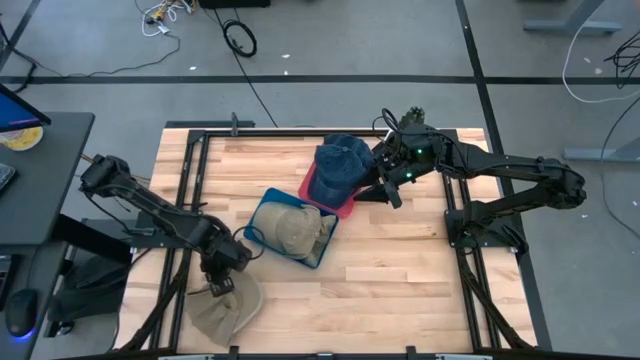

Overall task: Pick & Place hat
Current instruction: Put the brown cap into the blue bin

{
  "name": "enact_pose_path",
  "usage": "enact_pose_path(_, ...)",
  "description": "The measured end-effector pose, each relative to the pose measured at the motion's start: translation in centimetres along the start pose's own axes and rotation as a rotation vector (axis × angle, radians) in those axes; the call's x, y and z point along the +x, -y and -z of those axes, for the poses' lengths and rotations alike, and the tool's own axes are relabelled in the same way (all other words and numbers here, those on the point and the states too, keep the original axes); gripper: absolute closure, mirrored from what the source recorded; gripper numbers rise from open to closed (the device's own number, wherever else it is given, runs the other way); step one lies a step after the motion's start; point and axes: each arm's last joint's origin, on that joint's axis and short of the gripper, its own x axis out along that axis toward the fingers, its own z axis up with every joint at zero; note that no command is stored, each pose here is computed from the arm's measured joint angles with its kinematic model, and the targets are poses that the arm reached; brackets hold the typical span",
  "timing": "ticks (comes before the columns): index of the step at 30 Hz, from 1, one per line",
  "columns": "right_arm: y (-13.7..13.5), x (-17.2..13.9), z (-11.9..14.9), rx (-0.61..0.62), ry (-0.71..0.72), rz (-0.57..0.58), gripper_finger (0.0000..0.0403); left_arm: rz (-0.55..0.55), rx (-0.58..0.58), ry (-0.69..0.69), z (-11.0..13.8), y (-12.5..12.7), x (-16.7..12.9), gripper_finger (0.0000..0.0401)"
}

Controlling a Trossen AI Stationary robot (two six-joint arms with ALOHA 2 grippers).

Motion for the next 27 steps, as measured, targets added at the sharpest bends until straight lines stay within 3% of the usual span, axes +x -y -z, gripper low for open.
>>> enact_pose_path(7,0.0,0.0,0.0,0.0,0.0,0.0,0.0134,0.094,0.076,0.209,1.4,1.6,-6.1,0.0387)
enact_pose_path(13,0.0,0.0,0.0,0.012,0.0,0.0,0.0134,0.097,0.076,0.567,3.0,1.9,-12.0,0.0387)
enact_pose_path(20,0.0,0.0,0.0,0.046,0.0,0.0,0.0134,-0.062,0.243,0.989,4.2,1.8,-17.2,0.0387)
enact_pose_path(27,0.0,0.0,0.0,0.116,0.0,-0.001,0.0134,-0.275,0.42,1.208,4.2,2.3,-19.2,0.0387)
